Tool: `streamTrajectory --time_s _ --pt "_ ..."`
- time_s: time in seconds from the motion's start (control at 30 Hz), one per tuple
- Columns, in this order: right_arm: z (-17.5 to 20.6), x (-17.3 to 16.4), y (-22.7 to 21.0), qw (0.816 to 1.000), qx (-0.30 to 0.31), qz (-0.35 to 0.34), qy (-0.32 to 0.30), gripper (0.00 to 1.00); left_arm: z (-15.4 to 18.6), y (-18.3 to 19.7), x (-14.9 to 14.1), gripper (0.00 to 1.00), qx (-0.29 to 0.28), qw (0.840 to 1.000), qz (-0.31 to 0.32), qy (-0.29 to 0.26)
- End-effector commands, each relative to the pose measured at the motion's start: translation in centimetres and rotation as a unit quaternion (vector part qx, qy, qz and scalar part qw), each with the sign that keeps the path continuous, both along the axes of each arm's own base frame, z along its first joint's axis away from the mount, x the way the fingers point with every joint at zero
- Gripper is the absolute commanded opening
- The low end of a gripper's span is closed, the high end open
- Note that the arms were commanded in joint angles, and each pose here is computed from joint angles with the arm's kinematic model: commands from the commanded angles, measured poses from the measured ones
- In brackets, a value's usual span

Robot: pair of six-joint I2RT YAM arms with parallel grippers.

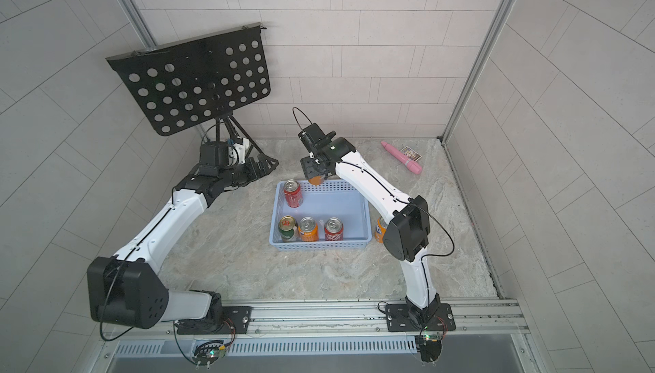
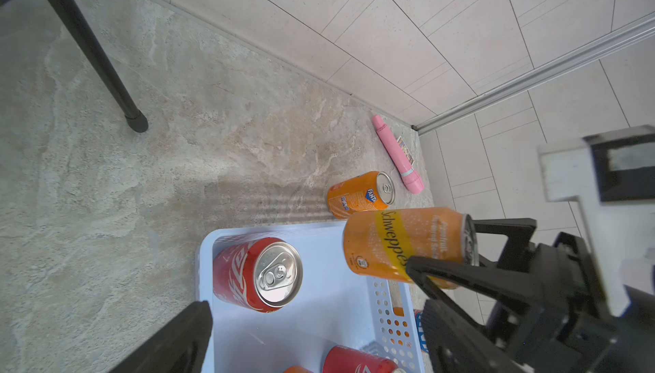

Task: Take out the drinks from the basket
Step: Place the drink at the center of the board.

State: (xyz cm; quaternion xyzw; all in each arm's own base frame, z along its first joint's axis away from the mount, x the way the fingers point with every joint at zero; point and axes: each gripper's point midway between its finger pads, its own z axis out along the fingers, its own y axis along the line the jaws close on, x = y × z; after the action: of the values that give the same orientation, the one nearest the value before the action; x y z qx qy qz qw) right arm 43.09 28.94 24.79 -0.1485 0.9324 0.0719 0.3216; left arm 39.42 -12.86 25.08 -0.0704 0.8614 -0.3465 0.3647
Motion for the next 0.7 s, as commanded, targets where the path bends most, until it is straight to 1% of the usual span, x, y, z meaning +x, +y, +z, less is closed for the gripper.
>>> streamTrajectory --time_s 0.0,0.1,0.17,0.23,0.33,0.47,0.67 --pt "2.2 1.0 0.0 1.0 0.008 0.001 -0.024 0.11 3.1 0.5 0.4 1.0 0.001 0.999 0.015 -0.047" --pt "2.8 1.6 -0.2 0.999 0.01 -0.004 -0.03 0.11 4.7 0.3 1.2 1.0 -0.003 0.998 0.012 -0.061" --pt "3.0 1.9 -0.2 0.999 0.011 -0.006 -0.035 0.11 4.9 0.3 1.9 1.0 0.0 0.998 0.014 -0.064" --pt "3.2 2.2 -0.2 0.999 0.015 -0.01 -0.036 0.11 4.6 0.3 2.7 1.0 0.002 0.998 0.013 -0.061" --pt "3.4 2.6 -0.3 0.999 0.015 -0.012 -0.042 0.11 3.8 -0.2 3.0 1.0 -0.003 0.998 0.003 -0.056" --pt "3.5 3.1 -0.8 0.999 0.009 -0.015 -0.047 0.11 2.9 -0.6 3.0 1.0 -0.028 0.998 -0.005 -0.054" --pt "3.0 4.0 -1.5 0.999 0.004 -0.021 -0.047 0.1 2.7 -0.6 2.8 1.0 -0.028 0.998 -0.005 -0.049"
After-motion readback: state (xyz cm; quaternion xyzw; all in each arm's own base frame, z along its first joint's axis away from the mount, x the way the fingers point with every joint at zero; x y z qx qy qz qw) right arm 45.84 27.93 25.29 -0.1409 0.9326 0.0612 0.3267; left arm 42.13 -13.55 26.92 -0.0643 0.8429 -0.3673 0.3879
